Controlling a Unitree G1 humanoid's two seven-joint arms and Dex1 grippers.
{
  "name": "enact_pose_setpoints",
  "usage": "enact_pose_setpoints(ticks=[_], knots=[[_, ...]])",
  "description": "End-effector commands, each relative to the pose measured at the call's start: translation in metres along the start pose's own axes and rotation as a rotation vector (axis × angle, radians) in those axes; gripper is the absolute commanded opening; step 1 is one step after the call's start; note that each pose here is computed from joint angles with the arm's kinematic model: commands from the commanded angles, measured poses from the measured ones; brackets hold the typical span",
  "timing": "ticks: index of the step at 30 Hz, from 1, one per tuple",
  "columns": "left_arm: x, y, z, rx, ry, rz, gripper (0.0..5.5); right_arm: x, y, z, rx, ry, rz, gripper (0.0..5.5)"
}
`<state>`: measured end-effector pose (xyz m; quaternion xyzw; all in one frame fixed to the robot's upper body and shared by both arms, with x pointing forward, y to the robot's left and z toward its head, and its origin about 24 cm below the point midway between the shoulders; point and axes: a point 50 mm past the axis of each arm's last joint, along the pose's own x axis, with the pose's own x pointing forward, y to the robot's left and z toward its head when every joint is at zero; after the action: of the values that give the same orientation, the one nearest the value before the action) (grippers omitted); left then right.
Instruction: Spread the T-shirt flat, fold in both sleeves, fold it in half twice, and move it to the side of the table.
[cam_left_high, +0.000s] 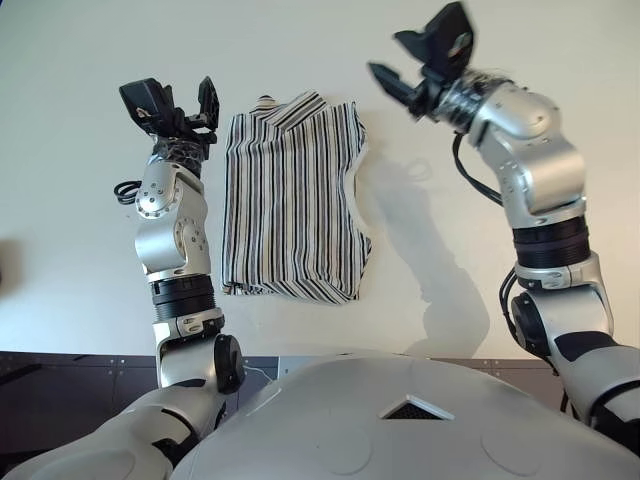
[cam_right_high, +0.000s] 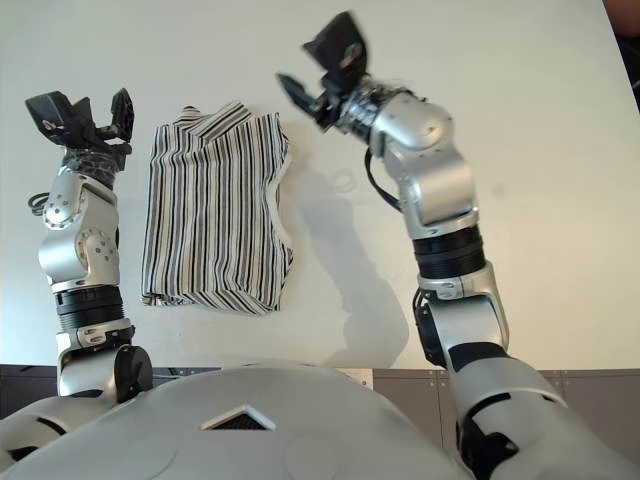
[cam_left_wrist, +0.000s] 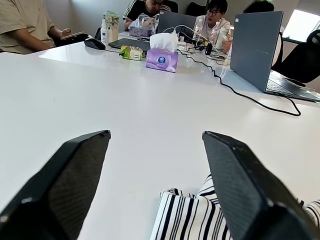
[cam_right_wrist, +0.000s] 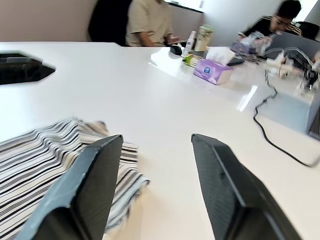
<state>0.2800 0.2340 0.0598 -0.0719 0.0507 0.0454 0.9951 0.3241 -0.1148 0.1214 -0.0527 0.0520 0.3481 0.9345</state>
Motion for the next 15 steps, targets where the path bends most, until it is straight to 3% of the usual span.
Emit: enact_pose_setpoints(ticks=[1, 5, 9, 12, 15], knots=[[0.009, -0.006, -0.004, -0.012, 0.0, -0.001, 3.42, -0.008, -0.019, -0.036, 0.07, 0.098, 0.024, 2.52], [0.019, -0.013, -0.002, -0.016, -0.014, -0.033, 3.42, 0.005, 0.003, -0.071, 0.006, 0.216, 0.242, 2.52], [0.024, -0.016, -0.003, -0.024, -0.024, -0.042, 3.42, 0.017, 0.028, -0.077, 0.011, 0.197, 0.388, 2.52], [0.026, -0.016, -0.003, -0.025, -0.026, -0.051, 3.42, 0.016, 0.03, -0.087, 0.018, 0.219, 0.386, 2.52], [0.028, -0.014, -0.002, -0.022, -0.022, -0.054, 3.42, 0.017, 0.025, -0.118, 0.0, 0.378, 0.287, 2.52]])
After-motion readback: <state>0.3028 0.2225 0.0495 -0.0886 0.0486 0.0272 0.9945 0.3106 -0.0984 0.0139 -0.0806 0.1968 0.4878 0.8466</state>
